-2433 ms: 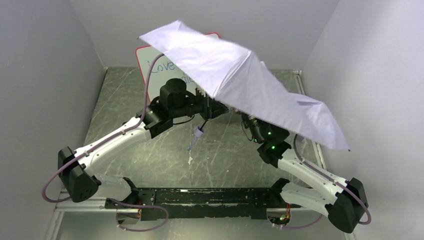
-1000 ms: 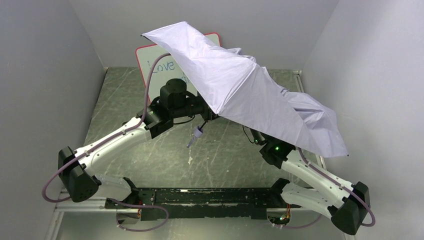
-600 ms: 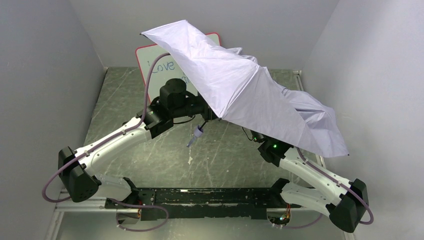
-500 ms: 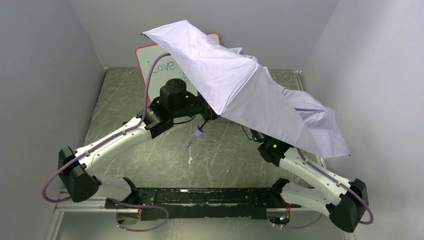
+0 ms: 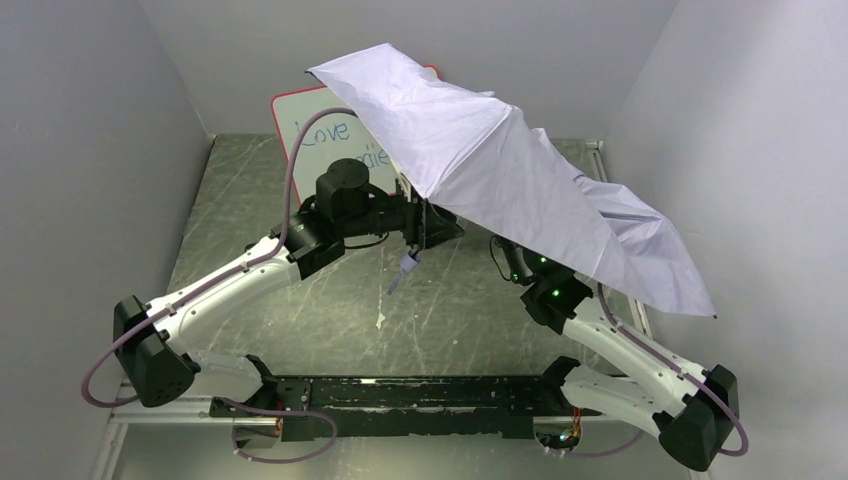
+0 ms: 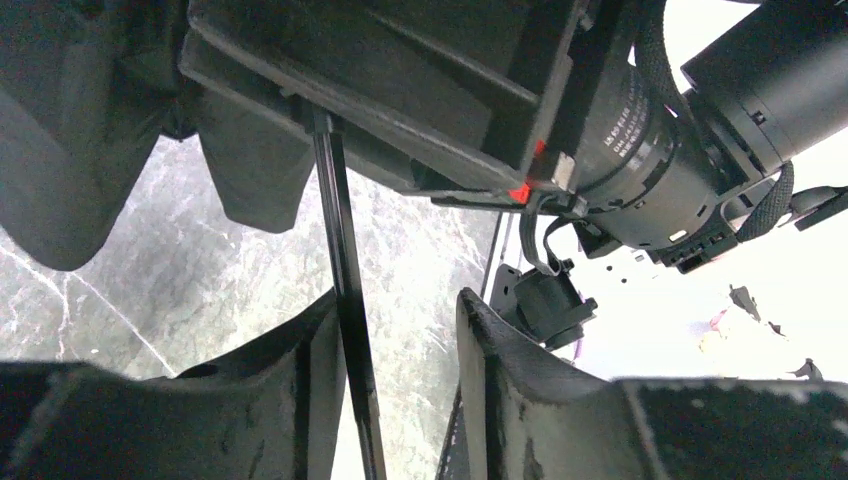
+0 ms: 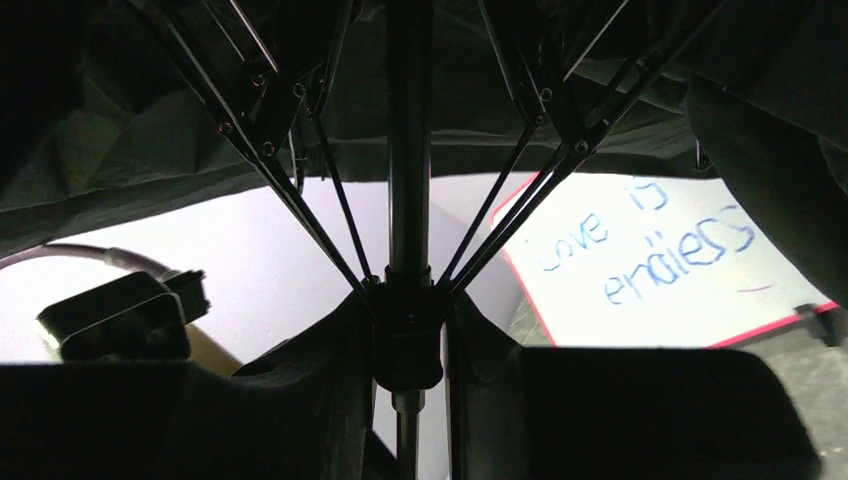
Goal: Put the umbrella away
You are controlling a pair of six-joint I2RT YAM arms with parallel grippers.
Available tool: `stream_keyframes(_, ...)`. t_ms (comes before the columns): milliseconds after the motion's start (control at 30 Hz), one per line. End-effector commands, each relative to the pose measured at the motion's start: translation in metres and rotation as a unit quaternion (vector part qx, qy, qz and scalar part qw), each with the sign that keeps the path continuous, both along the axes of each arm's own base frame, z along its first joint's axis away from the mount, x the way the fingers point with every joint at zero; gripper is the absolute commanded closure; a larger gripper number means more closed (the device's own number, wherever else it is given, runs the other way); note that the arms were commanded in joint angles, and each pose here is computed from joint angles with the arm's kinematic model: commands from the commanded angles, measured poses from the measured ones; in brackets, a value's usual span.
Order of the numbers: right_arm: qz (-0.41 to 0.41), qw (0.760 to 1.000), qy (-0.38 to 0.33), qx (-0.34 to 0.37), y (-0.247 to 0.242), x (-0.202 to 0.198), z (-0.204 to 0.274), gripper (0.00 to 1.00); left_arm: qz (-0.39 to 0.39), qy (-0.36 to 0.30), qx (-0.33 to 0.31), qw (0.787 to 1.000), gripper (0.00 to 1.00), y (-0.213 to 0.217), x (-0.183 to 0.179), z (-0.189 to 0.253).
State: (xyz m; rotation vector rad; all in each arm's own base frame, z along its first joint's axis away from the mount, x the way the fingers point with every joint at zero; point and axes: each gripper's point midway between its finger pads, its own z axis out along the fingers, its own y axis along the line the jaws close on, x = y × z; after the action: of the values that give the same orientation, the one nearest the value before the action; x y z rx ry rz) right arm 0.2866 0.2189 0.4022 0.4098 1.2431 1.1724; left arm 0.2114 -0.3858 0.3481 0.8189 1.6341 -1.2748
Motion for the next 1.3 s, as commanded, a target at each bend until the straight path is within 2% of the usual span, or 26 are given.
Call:
stream_keyframes(0, -0.061, 0.998, -0.031, -0.01, -0.03, -0.001, 0.028, 1.0, -0.032, -0.029, -0.014, 0.999, 0.52, 0.007, -0.018, 0.015)
stream_keyframes(200, -0.072, 0.996, -0.044, -0.026, -0.04, -0.006, 0.036, 1.0, -0.042, -0.016, 0.017, 0.999, 0.51, 0.009, -0.022, -0.005)
stream_keyframes(433, -0.073, 0.995, -0.051, -0.035, -0.043, -0.011, 0.037, 1.0, -0.053, -0.007, 0.037, 0.998, 0.55, 0.007, -0.023, -0.018)
stream_keyframes(500, -0.071, 0.995, -0.053, -0.035, -0.043, -0.012, 0.038, 1.0, -0.056, -0.005, 0.039, 0.998, 0.58, 0.006, -0.023, -0.02)
stream_keyframes(633, -0.068, 0.996, -0.054, -0.034, -0.043, -0.013, 0.039, 1.0, -0.063, -0.001, 0.041, 0.997, 0.72, 0.003, -0.023, -0.023)
stream_keyframes(1000, -0.065, 0.996, -0.062, -0.03, -0.042, -0.014, 0.044, 1.0, -0.076, 0.01, 0.048, 0.996, 0.68, 0.003, -0.028, -0.032)
stream_keyframes(1267, -0.064, 0.996, -0.062, -0.028, -0.042, -0.015, 0.045, 1.0, -0.081, 0.015, 0.051, 0.995, 0.84, 0.003, -0.031, -0.037)
